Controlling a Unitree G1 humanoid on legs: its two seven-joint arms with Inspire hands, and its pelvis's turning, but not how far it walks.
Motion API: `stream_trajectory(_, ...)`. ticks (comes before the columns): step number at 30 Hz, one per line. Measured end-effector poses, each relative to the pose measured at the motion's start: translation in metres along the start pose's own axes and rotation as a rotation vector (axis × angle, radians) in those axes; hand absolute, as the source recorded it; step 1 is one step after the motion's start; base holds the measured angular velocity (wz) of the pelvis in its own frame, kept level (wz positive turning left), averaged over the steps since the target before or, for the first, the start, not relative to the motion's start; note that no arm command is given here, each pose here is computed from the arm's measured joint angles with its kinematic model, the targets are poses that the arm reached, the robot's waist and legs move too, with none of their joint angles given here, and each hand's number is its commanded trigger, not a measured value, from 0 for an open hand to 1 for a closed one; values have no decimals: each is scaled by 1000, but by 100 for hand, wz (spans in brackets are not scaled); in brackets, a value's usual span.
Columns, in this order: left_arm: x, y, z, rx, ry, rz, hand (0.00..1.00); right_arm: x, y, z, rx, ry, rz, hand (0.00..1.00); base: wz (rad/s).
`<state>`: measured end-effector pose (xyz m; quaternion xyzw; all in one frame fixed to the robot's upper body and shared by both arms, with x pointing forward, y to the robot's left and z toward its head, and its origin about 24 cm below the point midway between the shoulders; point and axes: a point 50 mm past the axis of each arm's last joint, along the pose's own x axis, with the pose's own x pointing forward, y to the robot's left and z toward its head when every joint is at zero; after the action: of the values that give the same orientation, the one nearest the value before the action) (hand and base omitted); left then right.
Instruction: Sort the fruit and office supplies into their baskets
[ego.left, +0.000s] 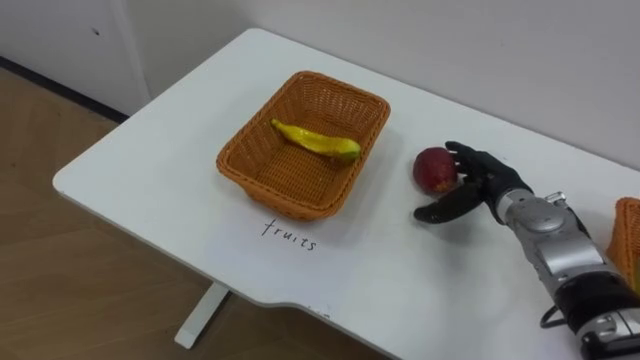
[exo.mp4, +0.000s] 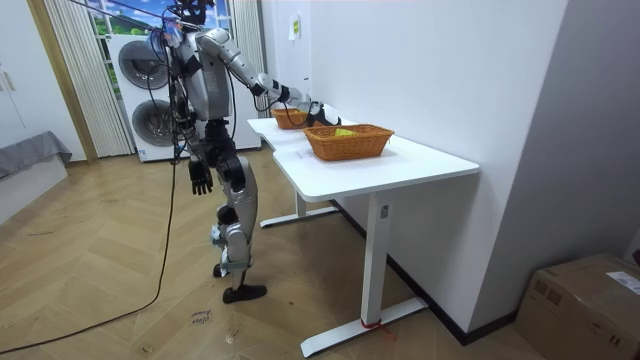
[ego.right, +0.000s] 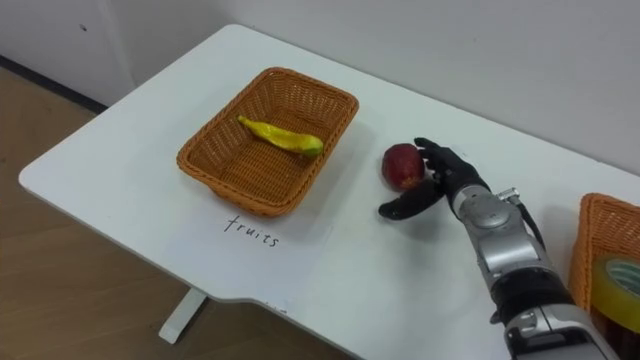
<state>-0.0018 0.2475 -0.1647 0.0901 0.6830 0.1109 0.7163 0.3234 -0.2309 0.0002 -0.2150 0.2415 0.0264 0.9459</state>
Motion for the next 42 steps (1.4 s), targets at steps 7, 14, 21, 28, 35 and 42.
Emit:
stream_trajectory(7,0,-1,3,-2,-12,12,0,0,-2,0,22,-3,-77,9,0)
stream_trajectory(14,0,-2,3,-2,-4,9,0,0,-1,6,-19,-24,-74,100,0)
stream_trajectory(21,0,-2,3,-3,-4,8,0,1,0,8,-62,-24,-47,100,0)
stream_trajectory(28,0,-3,7,-3,-13,6,0,1,0,7,-72,-15,-37,100,0)
stream_trajectory(35,0,-3,6,-2,-11,2,0,1,1,7,-74,-13,-17,100,0)
stream_trajectory(42,0,-4,4,11,-7,-4,0,1,1,7,-74,-13,-11,100,0)
